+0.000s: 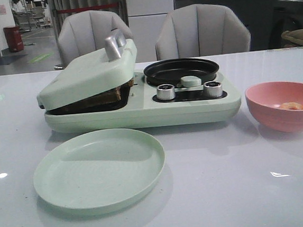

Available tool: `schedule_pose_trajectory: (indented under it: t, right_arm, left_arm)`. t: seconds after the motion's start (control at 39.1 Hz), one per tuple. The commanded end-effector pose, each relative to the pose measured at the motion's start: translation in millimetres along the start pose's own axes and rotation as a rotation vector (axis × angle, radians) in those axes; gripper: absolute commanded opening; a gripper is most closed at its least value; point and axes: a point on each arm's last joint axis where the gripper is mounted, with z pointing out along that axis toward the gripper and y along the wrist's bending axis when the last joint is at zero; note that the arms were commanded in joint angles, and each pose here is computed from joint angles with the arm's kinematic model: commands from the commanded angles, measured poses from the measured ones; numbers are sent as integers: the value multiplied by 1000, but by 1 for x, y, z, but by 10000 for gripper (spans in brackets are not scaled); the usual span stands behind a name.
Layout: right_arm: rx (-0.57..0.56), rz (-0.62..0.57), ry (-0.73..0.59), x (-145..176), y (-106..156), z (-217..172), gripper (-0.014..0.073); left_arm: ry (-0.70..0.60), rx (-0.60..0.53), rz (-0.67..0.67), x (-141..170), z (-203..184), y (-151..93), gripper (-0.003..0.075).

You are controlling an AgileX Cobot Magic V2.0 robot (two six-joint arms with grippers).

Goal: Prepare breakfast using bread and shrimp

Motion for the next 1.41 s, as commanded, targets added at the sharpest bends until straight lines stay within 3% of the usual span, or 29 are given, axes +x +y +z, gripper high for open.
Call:
schedule_pose_trajectory:
  t: [0.0, 0.18, 0.59, 0.77, 1.02, 1.38]
  right_arm:
    - [-16, -5, -96, -16, 2, -1, 600]
    - [-19, -5, -108, -17, 2, -1, 600]
    - [-28, -5, -145, -20, 3, -1, 600]
    - [-21, -3, -122, -21, 3, -2, 600]
    - [49, 9, 123, -51, 0, 10, 600]
    - [134, 91, 315, -93, -1, 74, 600]
  left_arm:
    - [-180, -6, -29, 6, -19, -3, 117]
    - [-277, -2, -54, 52, -42, -10, 116]
    - [-341, 5, -79, 136, -55, -22, 117]
    - [-397, -4, -79, 144, -56, -23, 114]
    - [-397, -4, -79, 144, -56, -23, 114]
    - [-397, -4, -79, 144, -56, -23, 114]
